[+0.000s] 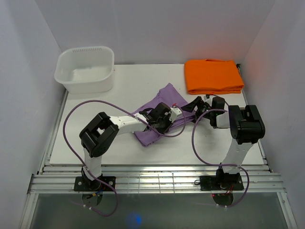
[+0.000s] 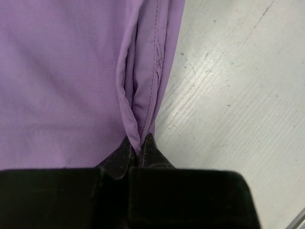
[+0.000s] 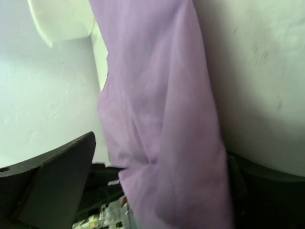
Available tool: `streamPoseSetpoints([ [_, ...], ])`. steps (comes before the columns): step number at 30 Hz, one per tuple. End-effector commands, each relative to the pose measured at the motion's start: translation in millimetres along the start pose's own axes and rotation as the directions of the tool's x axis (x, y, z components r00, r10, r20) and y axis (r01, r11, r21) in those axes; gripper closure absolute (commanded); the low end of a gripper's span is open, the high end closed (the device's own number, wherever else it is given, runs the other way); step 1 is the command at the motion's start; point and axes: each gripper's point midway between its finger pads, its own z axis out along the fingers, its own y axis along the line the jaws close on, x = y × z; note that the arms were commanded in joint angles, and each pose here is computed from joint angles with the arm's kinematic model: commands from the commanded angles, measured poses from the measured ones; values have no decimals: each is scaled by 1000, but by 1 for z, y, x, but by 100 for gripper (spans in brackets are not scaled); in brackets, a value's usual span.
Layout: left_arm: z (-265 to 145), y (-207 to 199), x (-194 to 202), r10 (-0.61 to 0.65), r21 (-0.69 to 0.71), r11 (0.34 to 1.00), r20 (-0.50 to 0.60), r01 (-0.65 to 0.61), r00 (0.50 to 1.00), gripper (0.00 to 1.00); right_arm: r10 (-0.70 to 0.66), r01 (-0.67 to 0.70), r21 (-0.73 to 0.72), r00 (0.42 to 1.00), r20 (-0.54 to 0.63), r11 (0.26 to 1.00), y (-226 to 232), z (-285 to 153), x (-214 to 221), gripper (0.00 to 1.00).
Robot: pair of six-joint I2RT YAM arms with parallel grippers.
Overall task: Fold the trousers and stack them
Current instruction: Neatly place the folded trousers to the corner
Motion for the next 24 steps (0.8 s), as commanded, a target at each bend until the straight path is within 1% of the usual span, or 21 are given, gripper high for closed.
streamPoseSetpoints([
  [1,-9,-32,36,-10,145,989,-119,27,993,100,7,-35,202,991,134,979,-48,10,-21,17],
  [3,-7,-31,39,-2,143,989,-128,20,992,100,-9,-12,186,993,114,983,-44,18,-21,29],
  [4,-7,-30,40,6,141,990,-129,13,992,100,-4,-17,204,995,103,979,-47,19,-19,43],
  [5,-7,-31,43,11,145,989,-134,8,991,100,-51,31,204,994,93,978,-44,21,-22,53],
  [6,-8,-31,43,15,149,989,-129,5,992,100,-77,55,227,993,88,972,-45,23,-23,72],
  [7,-9,-32,43,18,150,989,-125,1,992,100,-82,61,254,994,71,965,-48,23,-21,80],
  [8,-11,-31,46,26,150,989,-126,-6,992,100,-144,125,240,988,64,963,-41,24,-25,88],
  [9,-12,-31,45,32,145,989,-111,-15,993,100,-180,162,221,982,64,962,-30,27,-29,92],
  [10,-18,-29,39,35,133,991,-87,-23,996,95,-204,186,211,977,66,960,-23,27,-32,92],
  [12,-24,-22,42,40,97,995,-80,-32,996,81,-287,274,145,955,76,951,6,30,-38,92],
  [13,-34,-20,33,43,80,996,-50,-39,998,67,-322,311,120,943,84,943,19,31,-40,92],
  [16,-53,-2,31,34,21,999,-33,-33,999,47,-454,450,56,879,148,891,68,32,-55,92],
  [17,-68,8,20,26,-4,1000,9,-26,1000,35,-490,490,45,854,176,871,82,31,-62,92],
  [18,-76,14,21,27,-17,1000,13,-26,1000,26,-522,525,40,829,201,850,93,33,-68,92],
  [19,-84,19,17,21,-25,999,28,-20,999,17,-568,577,36,789,236,816,110,34,-82,92],
  [20,-99,33,10,2,-54,999,62,2,998,2,-576,584,45,780,246,810,111,37,-88,92],
  [22,-113,43,9,-2,-66,998,62,6,998,2,-605,617,58,743,286,785,121,41,-106,92],
  [23,-122,54,8,-10,-92,996,68,17,998,2,-623,641,55,719,308,766,130,47,-118,92],
  [24,-128,60,12,-13,-108,994,51,18,999,2,-635,655,63,700,326,753,135,49,-126,92],
])
